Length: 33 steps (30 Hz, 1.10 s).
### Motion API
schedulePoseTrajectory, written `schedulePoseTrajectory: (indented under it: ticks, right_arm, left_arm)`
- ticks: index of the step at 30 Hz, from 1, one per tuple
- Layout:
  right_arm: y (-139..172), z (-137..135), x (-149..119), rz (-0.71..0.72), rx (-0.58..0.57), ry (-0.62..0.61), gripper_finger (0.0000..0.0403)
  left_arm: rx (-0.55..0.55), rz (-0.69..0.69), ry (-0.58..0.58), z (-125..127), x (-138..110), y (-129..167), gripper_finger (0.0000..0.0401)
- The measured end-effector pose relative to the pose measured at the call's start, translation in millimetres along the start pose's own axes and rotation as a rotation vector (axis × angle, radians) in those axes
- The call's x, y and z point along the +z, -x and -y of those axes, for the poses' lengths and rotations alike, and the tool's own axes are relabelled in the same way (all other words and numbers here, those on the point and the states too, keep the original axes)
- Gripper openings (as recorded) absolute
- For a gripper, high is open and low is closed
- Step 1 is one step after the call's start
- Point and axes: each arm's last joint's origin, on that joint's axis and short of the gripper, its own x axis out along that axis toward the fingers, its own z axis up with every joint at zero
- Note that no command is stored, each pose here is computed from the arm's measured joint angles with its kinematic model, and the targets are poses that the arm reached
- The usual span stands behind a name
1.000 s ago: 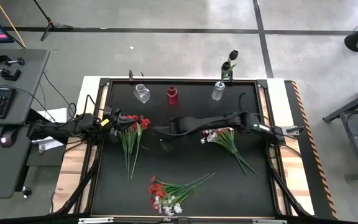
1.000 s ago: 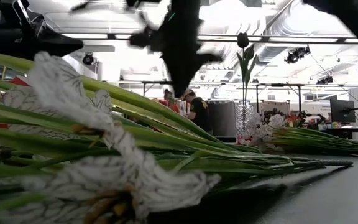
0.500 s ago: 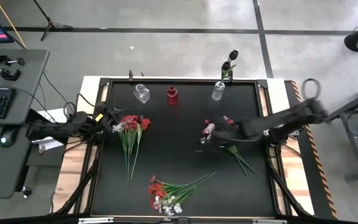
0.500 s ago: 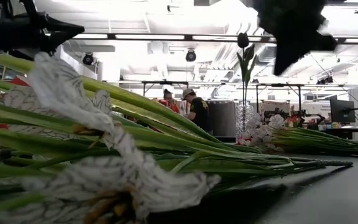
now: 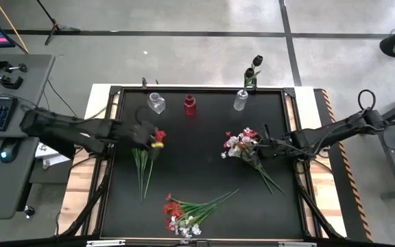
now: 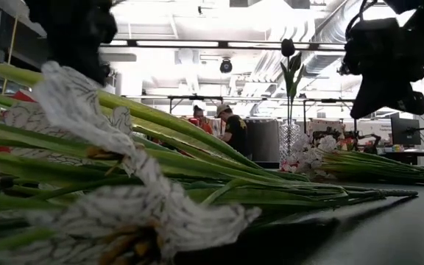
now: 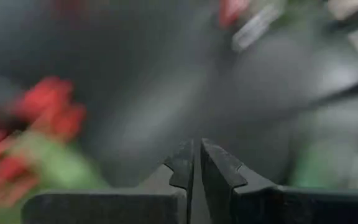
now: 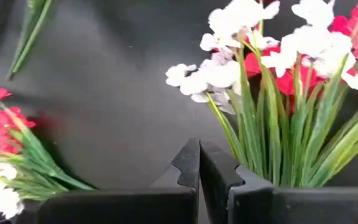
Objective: Sort flowers into vase by color
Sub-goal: Put the black flower into the right transparent flower vase
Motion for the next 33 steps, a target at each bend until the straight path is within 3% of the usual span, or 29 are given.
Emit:
schedulePoseTrajectory:
  ticks: [3,9,17,21,28,33]
  right_arm:
    - [1.2,0.8,-1.0,-0.015,0.012,0.01,0.0]
    - [1.1,0.4,-1.0,-0.015,0.017,0.02,0.0]
    - [1.0,0.5,0.6,0.017,0.008,0.014,0.0]
    - [0.6,0.2,3.4,0.036,0.013,0.0,0.0]
    - [0.3,-0.2,6.3,0.051,0.022,-0.016,0.0]
    - [0.3,-0.2,6.3,0.05,0.022,-0.035,0.0]
  left_arm:
    - [0.198,-0.156,0.004,16.0,-8.1,-12.3,0.0024]
    - [0.244,-0.258,0.006,46.9,-39.3,-49.3,0.0082]
    - [0.586,-0.255,0.106,29.6,-51.1,-75.3,0.0175]
    - [0.589,-0.253,0.123,23.0,-44.4,-84.7,0.019]
    - [0.487,-0.264,0.166,20.5,-30.9,-97.0,0.0186]
    - [0.493,-0.261,0.173,17.4,-30.5,-98.6,0.0184]
